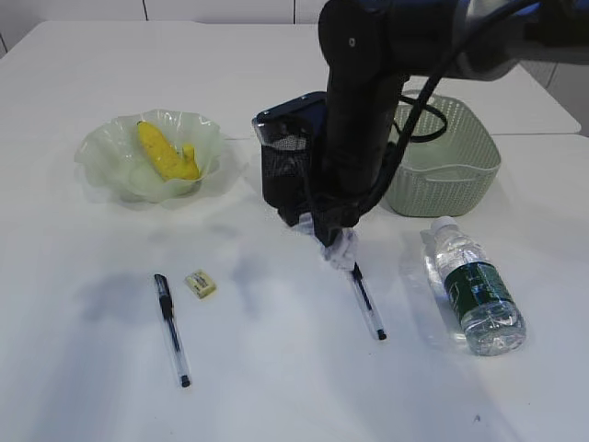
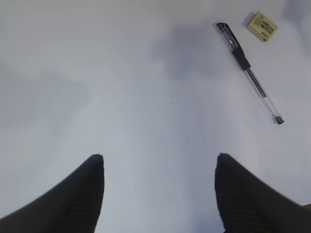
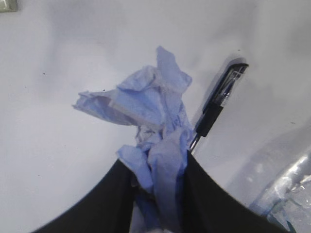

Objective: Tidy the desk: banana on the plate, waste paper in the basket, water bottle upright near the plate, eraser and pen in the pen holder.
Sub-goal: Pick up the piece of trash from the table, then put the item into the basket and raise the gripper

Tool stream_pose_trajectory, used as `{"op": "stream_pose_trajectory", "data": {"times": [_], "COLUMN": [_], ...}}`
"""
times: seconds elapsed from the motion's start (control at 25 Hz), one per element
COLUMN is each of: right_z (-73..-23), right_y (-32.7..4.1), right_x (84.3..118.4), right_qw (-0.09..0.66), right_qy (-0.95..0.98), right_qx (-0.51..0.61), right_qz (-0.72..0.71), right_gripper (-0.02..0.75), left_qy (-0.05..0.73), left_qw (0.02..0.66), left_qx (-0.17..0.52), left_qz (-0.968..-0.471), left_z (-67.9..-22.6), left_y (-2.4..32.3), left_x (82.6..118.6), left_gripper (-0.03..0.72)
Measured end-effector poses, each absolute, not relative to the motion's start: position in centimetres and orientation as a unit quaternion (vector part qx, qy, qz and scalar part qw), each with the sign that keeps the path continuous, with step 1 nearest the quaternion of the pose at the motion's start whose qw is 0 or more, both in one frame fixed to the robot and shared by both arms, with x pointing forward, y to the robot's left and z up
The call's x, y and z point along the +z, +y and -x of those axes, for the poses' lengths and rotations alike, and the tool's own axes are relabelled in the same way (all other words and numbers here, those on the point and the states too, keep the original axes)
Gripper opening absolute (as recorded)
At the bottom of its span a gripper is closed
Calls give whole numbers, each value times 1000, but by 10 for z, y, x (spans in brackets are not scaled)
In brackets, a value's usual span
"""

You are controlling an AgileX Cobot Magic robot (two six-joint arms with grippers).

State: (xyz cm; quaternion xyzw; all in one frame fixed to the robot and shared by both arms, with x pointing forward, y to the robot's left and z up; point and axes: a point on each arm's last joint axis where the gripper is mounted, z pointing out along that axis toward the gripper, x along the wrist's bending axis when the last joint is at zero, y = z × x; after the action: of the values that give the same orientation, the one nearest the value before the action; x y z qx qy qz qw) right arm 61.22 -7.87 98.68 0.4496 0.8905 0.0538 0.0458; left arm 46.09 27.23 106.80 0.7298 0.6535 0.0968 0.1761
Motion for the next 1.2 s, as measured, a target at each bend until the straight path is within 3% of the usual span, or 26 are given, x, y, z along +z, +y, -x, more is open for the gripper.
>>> {"op": "stream_pose_trajectory", "data": {"times": [0.24,0.48,0.72,1.0,1.2], "right_z": [-625,-650,-676,-701,-719], "right_y": [-114,-173,-216,-228,-231], "right_x": [1011,1016,1037,1052,1031], "right_qw": [67,83,136,227,255], "right_qy": [869,830,781,729,697], "right_qx": [76,81,142,231,234], "right_qz": [-484,-546,-593,-603,-628], "right_gripper": [195,195,195,195,195], "left_qy": [654,654,654,654,654], "left_qw": [178,180,182,183,187], "left_qx": [94,95,96,98,101], "left_qz": [-729,-728,-728,-727,-726], "left_z": [-461,-461,-462,-462,-463], "left_y": [272,272,272,272,272], "left_x": [1068,1068,1068,1068,1069], "left_gripper": [507,507,507,507,507]}}
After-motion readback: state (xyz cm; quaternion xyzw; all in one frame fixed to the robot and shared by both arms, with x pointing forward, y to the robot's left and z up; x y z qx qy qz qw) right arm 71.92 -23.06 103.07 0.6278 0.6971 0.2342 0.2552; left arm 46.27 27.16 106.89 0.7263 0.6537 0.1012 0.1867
